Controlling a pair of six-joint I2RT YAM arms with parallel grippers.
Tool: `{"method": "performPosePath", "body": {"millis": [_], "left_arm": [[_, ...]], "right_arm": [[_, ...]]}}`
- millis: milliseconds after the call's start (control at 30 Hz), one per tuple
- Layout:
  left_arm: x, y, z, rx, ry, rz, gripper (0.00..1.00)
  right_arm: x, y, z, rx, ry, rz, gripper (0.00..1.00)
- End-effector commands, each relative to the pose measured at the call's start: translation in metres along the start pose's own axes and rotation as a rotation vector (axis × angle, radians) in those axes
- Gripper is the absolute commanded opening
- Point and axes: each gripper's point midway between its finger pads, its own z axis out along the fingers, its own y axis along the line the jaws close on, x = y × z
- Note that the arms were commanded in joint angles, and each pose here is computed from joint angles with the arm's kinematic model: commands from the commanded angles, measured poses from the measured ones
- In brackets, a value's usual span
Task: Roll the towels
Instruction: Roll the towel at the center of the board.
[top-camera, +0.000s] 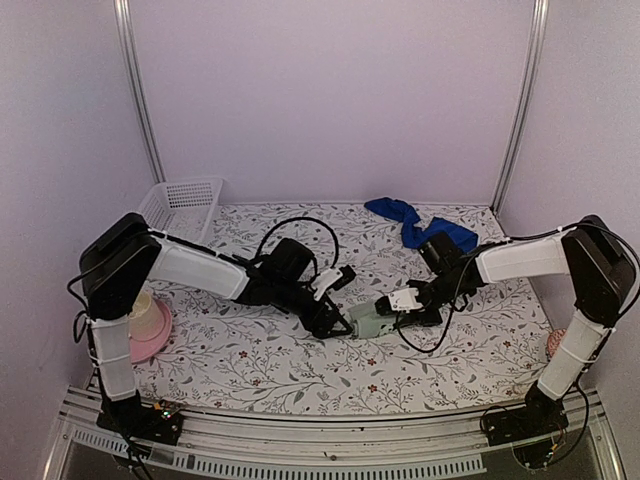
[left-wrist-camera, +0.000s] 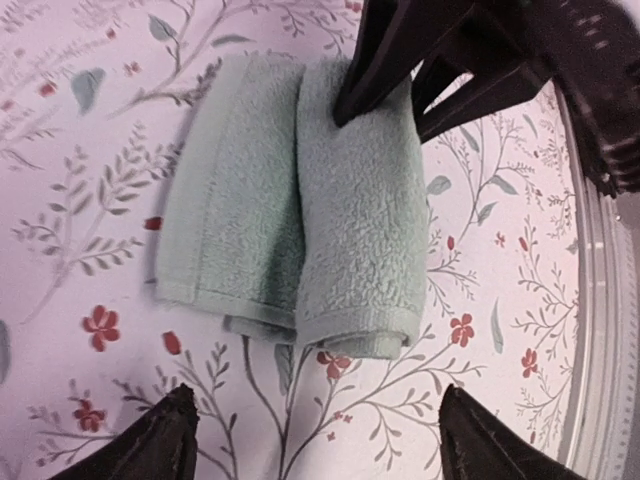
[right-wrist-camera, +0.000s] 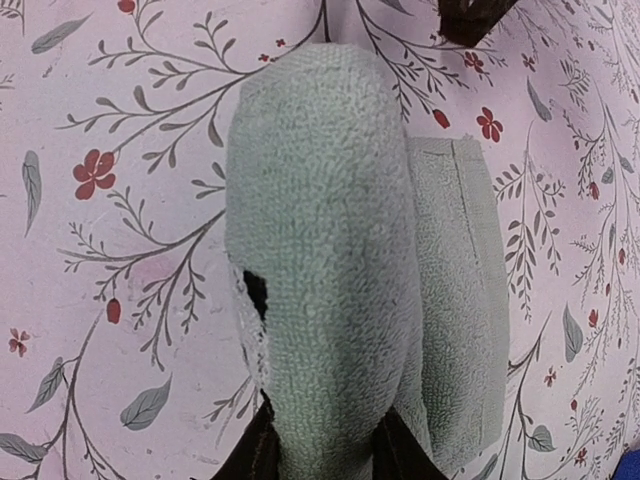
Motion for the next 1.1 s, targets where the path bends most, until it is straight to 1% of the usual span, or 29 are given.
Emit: {"method": "performPosePath", "body": {"millis": [0, 133, 267, 367, 467, 567, 700, 800, 1000, 1067], "left_arm": [[-0.040, 0.007, -0.036, -0.189, -0.158, 0.165, 0.87], [-0.040, -0.006, -0.041, -0.259, -0.196, 0.276, 0.90], [-0.035, -0.024, -0.032, -0.318, -0.197, 0.402, 0.91], [-0.032, -0.028, -0.022, -0.345, -0.195, 0.440, 0.92], [-0.035, -0.037, -0.021, -0.312, -0.238, 0.454, 0.91], [-0.037, -0.050, -0.019, -0.269, -0.274, 0.499, 0.90], [-0.032, -0.059, -0.006, -0.266, -0.242, 0.572, 0.86], [-0.021, -0.063, 0.008, -0.244, -0.187, 0.606, 0.83], [-0.009, -0.060, 0.022, -0.228, -0.113, 0.597, 0.76], [0.003, -0.051, 0.032, -0.240, -0.069, 0.581, 0.73]], "right_arm": [[0.013, 0.033, 0.006, -0.159, 0.063, 0.081, 0.29], [0.008, 0.041, 0.003, -0.248, 0.059, 0.131, 0.29], [0.002, 0.046, 0.000, -0.324, 0.056, 0.179, 0.30], [-0.003, 0.052, -0.003, -0.383, 0.039, 0.209, 0.31], [-0.012, 0.055, -0.008, -0.446, 0.015, 0.229, 0.31], [-0.011, 0.059, -0.005, -0.486, 0.023, 0.248, 0.31], [-0.002, 0.062, 0.001, -0.503, 0.059, 0.274, 0.32], [0.001, 0.063, 0.004, -0.504, 0.074, 0.288, 0.32], [-0.002, 0.058, 0.001, -0.482, 0.067, 0.285, 0.33], [-0.002, 0.058, 0.001, -0.480, 0.066, 0.282, 0.34]]}}
